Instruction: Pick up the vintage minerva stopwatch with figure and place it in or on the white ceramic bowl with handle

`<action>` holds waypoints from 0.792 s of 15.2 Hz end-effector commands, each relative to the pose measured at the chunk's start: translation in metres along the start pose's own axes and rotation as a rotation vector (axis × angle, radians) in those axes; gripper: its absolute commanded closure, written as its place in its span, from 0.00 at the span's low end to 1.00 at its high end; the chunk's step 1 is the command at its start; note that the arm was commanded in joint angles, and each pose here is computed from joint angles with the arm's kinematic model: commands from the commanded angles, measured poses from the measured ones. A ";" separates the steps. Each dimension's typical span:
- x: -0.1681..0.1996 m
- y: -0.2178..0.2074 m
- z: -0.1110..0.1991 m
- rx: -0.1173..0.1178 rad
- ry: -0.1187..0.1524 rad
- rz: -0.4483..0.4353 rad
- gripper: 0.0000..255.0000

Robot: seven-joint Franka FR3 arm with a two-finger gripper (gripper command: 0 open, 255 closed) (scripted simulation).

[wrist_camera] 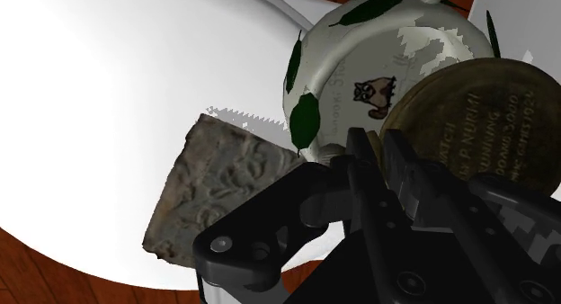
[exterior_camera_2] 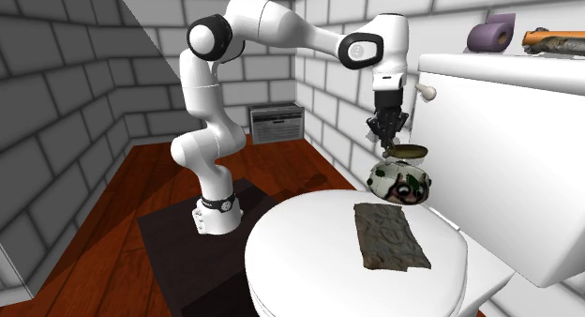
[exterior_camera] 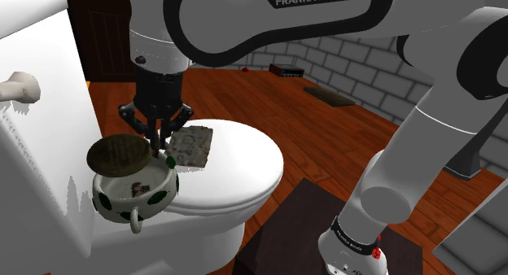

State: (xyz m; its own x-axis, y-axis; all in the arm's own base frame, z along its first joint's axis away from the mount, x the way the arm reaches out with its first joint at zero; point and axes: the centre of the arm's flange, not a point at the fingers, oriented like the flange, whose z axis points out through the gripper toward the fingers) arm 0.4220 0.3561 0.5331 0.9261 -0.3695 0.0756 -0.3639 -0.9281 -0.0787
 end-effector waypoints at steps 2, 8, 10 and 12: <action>0.000 0.000 0.000 0.000 0.000 0.000 0.00; 0.000 0.000 -0.027 0.000 0.000 0.000 0.00; 0.000 0.000 -0.050 0.000 0.000 0.000 0.00; 0.000 0.000 -0.050 0.000 0.000 0.000 0.00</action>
State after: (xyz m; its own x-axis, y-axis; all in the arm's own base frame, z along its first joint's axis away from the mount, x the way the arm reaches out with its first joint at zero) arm 0.4177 0.3542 0.5802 0.9261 -0.3694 0.0765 -0.3636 -0.9281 -0.0797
